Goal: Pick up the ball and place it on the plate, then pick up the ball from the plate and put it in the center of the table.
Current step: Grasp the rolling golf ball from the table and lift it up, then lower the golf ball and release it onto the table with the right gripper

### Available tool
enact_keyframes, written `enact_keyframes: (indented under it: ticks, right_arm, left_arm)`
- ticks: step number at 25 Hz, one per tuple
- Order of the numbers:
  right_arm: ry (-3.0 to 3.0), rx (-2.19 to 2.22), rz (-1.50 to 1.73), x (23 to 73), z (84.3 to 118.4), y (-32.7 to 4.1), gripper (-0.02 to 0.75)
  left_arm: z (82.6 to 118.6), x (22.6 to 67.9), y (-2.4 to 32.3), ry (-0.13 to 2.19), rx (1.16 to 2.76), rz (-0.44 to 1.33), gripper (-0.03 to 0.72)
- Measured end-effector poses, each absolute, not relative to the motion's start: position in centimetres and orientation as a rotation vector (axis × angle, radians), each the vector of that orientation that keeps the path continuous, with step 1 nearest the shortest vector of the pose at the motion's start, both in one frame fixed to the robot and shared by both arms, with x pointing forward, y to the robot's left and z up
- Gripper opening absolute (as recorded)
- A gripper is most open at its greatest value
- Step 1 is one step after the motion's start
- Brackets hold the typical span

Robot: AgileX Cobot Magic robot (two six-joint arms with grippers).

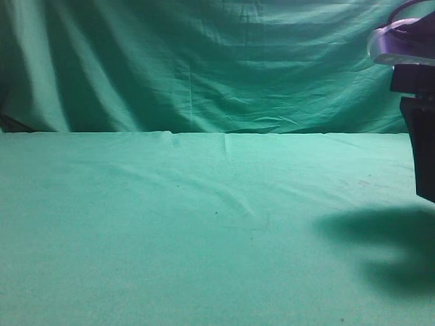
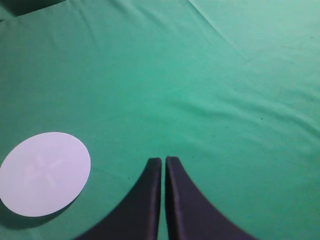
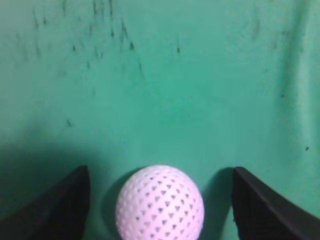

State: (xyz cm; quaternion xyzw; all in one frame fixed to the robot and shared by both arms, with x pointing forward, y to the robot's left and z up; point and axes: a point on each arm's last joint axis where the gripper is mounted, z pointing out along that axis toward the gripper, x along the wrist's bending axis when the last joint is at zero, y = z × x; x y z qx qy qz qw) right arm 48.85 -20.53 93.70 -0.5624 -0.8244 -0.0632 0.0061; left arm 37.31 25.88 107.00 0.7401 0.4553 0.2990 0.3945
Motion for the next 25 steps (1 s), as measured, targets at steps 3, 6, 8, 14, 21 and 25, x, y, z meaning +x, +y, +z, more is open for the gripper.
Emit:
enact_keyframes:
  ticks: [3,6,8,14,21,25]
  right_arm:
    - [-2.581,-1.757,-0.196,48.9,93.7,-20.5,0.501]
    - [-2.584,-1.754,-0.194,48.9,93.7,-20.5,0.325]
    - [-2.585,-1.755,-0.196,48.9,93.7,-20.5,0.307]
    - [-2.588,-1.737,-0.198,50.0,95.6,-20.1,0.319]
    - [-2.722,-1.698,-0.457,54.1,103.0,-17.5,0.319]
    - [-2.855,-1.553,-0.627,55.1,106.8,-13.4,0.319]
  left_arm:
    - [107.0,37.3,25.9,1.155,1.877,0.758,0.000]
    - [107.0,37.3,25.9,1.155,1.877,0.758,0.000]
    - [107.0,37.3,25.9,1.155,1.877,0.758,0.000]
    - [107.0,37.3,25.9,1.159,1.871,0.756,0.000]
    - [107.9,34.6,26.3,1.143,1.796,0.756,0.000]
    - [106.9,32.4,26.9,1.152,1.748,0.767,0.000]
